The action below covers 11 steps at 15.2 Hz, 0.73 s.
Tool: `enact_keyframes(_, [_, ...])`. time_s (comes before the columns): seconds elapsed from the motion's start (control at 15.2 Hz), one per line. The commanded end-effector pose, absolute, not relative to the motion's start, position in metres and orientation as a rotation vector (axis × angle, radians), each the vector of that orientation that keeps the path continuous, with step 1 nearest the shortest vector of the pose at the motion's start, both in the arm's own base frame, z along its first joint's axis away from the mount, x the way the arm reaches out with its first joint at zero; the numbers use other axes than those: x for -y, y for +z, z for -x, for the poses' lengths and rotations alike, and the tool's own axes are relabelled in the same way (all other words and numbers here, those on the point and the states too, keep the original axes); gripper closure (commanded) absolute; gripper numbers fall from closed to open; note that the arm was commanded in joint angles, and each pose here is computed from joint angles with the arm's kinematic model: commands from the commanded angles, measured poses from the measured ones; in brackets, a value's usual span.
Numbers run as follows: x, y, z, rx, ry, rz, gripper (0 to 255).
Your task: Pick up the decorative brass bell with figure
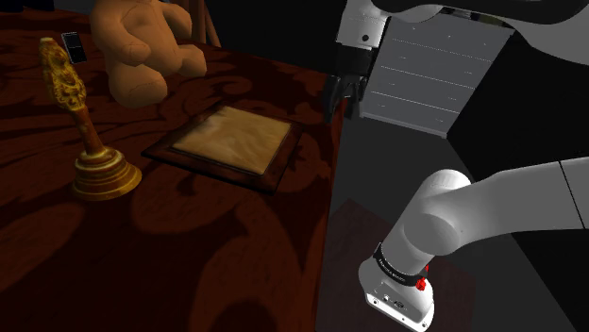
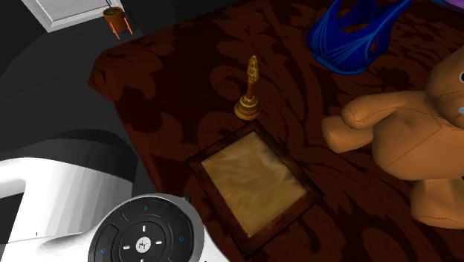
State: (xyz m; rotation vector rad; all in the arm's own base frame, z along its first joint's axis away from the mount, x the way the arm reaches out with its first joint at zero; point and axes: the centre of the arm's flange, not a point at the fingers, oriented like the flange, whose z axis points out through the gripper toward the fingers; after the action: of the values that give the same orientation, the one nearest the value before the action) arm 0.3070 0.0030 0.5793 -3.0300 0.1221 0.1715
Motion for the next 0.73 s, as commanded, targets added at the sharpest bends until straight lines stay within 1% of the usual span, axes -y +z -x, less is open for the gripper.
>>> enact_keyframes(0.0, [-0.003,0.579,-0.307,-0.122,0.172,3.030,0])
enact_keyframes(0.66, [-0.123,0.569,-0.329,-0.096,-0.259,3.052,0])
